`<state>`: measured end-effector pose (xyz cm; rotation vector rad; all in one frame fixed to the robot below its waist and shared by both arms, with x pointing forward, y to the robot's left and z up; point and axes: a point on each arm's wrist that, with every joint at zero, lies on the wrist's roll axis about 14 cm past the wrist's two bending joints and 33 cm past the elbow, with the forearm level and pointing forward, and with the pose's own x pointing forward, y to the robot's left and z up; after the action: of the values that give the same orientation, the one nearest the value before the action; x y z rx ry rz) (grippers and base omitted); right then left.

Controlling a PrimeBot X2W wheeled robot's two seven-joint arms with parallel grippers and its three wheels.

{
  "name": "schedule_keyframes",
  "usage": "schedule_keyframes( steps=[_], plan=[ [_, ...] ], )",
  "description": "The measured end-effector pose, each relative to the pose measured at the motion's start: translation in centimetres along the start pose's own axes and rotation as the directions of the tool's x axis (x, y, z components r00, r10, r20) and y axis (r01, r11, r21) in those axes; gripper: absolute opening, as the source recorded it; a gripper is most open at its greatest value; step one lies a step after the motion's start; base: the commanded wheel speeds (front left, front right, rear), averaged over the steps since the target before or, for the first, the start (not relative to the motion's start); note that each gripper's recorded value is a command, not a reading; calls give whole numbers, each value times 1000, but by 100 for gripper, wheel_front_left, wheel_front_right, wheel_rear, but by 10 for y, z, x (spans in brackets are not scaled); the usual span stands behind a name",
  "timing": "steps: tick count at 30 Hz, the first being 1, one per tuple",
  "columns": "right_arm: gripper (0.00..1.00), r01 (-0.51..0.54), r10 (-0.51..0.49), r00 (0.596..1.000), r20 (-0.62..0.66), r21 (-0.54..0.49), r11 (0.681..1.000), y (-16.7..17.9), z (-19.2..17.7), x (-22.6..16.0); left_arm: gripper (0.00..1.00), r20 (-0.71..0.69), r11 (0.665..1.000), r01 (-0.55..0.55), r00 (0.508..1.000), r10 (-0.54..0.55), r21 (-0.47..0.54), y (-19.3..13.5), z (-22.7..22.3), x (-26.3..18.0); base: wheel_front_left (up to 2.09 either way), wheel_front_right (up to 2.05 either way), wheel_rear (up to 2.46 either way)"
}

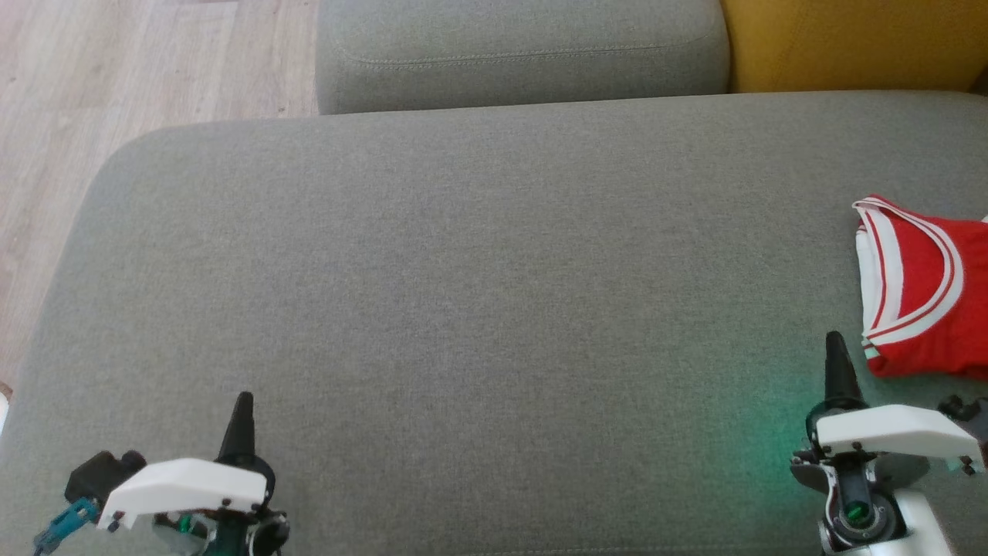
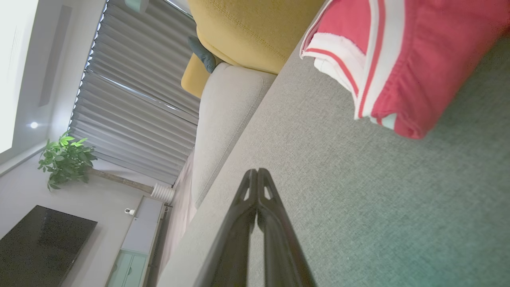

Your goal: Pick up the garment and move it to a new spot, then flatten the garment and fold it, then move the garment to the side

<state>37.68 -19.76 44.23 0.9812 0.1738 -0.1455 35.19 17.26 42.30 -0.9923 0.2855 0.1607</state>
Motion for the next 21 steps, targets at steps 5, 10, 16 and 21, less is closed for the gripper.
schedule_keyframes(
  steps=[5, 10, 16, 21],
  plan=[
    [0, -8, 8, 1000, -2, 58, 998, 3, 2, 0, 0, -3, 998, 15, 1000, -15, -57, -4, 2, 1, 0, 0, 0],
    [0, -19, 19, 1000, 3, 117, 993, 6, 4, 0, 0, 3, 993, 34, 999, -34, -116, -8, 6, 2, 0, 0, 0],
    [0, -20, 19, 1000, 4, 187, 982, 5, 6, -3, 0, 16, 981, 59, 998, -57, -185, -13, 13, 4, 0, 0, 0],
    [0, -36, 33, 999, 18, 244, 969, 9, 11, -2, 0, 13, 968, 71, 997, -70, -239, -15, 13, 4, 0, 0, 0]
  ],
)
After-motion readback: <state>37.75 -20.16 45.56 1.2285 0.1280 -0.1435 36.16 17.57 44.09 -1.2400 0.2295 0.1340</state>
